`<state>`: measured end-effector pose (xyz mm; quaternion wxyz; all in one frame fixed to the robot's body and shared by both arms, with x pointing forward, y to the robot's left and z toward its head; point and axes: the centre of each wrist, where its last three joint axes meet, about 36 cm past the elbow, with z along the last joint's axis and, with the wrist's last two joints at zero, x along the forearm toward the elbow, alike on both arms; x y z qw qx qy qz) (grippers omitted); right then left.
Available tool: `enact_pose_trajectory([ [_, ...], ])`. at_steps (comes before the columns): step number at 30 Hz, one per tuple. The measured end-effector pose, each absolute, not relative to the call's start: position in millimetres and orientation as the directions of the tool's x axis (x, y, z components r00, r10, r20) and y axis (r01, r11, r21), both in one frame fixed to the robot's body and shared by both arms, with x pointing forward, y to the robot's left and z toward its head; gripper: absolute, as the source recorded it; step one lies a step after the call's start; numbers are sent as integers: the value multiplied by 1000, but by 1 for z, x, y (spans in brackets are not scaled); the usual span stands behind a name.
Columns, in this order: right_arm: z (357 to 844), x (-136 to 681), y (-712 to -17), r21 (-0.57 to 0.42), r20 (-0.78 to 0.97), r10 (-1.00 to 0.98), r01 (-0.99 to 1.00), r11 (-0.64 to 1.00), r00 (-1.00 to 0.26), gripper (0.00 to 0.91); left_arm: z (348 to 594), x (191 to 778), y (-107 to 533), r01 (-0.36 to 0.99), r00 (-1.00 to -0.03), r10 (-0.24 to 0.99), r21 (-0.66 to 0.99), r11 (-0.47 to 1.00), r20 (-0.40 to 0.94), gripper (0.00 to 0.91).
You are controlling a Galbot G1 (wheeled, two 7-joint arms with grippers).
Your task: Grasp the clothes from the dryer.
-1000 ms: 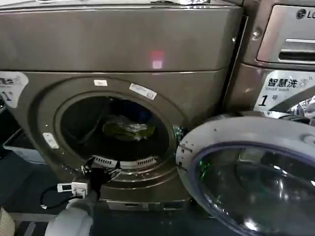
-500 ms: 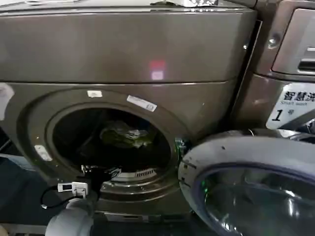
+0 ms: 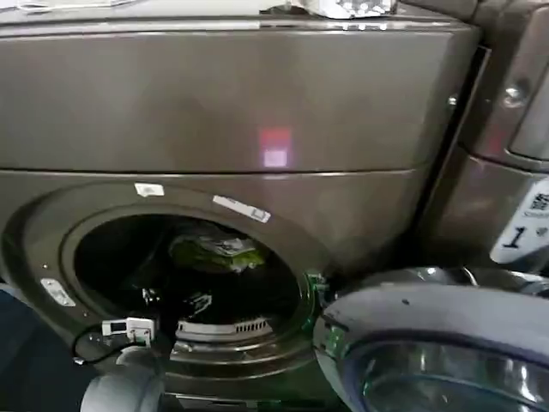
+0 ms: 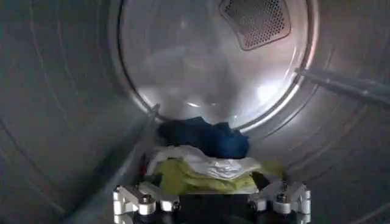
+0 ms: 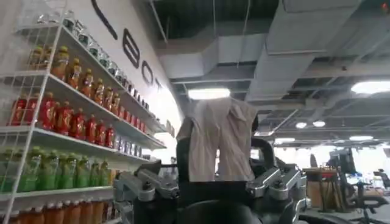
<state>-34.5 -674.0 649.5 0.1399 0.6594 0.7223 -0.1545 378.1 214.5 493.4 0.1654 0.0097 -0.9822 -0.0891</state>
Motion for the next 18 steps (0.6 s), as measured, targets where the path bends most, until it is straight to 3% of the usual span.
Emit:
enact_pose_trajectory([
  [18,647,-28,-673,-44,-410,906,994,96,-106,907,470,539,235,-48,-971,-92,200,979,219,907],
])
